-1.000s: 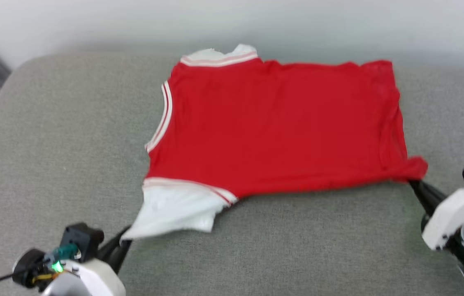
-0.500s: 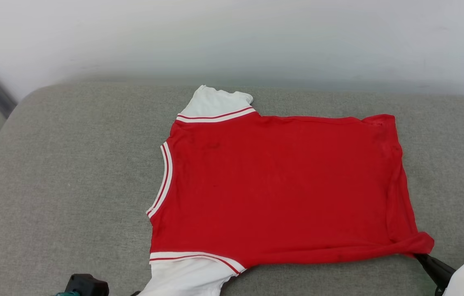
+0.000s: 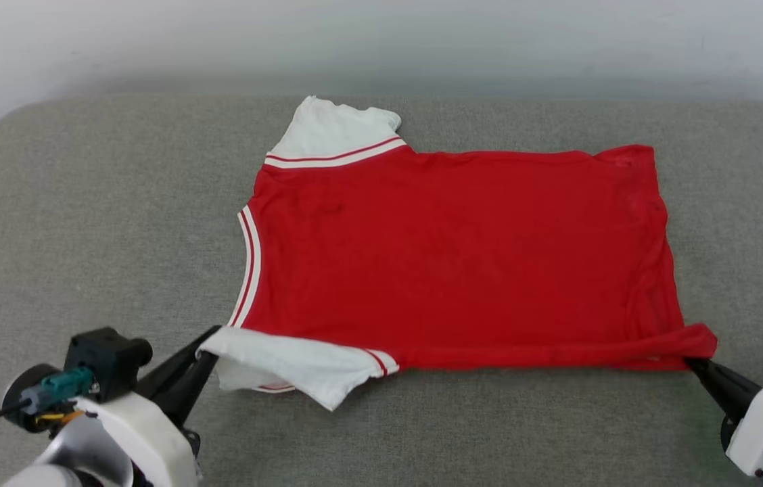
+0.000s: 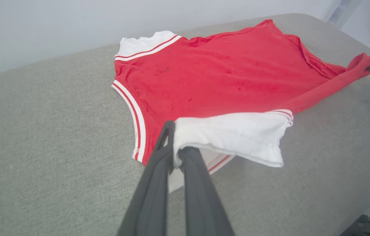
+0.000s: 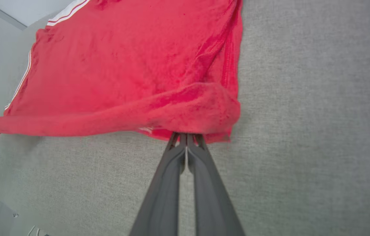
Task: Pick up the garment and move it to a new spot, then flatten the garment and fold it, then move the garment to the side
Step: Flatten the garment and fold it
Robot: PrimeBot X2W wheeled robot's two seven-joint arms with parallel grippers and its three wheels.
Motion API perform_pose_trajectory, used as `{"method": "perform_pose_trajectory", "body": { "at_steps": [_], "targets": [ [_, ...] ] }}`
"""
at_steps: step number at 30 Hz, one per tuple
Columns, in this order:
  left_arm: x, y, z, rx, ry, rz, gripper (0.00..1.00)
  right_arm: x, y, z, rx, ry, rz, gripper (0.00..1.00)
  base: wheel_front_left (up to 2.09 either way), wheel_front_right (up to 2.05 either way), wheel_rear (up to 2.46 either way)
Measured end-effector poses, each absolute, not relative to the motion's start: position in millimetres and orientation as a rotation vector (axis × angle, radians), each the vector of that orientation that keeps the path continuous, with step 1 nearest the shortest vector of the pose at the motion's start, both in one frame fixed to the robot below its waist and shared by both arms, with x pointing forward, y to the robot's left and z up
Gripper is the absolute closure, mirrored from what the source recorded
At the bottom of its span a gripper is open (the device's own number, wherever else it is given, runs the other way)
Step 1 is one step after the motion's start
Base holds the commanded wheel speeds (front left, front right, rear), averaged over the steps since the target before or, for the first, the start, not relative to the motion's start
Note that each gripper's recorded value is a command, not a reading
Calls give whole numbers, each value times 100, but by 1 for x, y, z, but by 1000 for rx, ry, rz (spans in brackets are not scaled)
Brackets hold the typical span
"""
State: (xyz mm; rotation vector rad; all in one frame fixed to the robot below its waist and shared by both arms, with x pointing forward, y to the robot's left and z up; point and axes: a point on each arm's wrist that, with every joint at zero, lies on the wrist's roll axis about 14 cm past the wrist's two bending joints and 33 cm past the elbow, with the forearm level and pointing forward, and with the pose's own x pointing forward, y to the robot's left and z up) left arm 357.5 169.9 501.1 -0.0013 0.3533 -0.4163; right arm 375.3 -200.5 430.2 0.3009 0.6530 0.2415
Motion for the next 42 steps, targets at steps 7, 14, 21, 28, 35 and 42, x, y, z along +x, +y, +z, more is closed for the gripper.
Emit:
{"method": "perform_pose_trajectory", "body": {
  "at_steps": [7,14,21,28,35,42],
  "targets": [
    [410,174,491,42,356,-417,100,404,-199,416,215,742,236,100,0,0,0],
    [441,175,453,112,444,-426,100,426,-198,397,164,825,215,100,0,0,0],
    [462,175,422,153,510,-429,100,439,-200,383,112,870,202,100,0,0,0],
    [487,184,416,210,464,-356,0,448,-193,384,96,840,204,0,0,0,0],
    [475,190,436,157,396,-275,0,441,-189,412,57,757,219,0,0,0,0],
    [433,188,438,71,463,-222,0,417,-201,423,-53,756,193,0,0,0,0]
  ]
}}
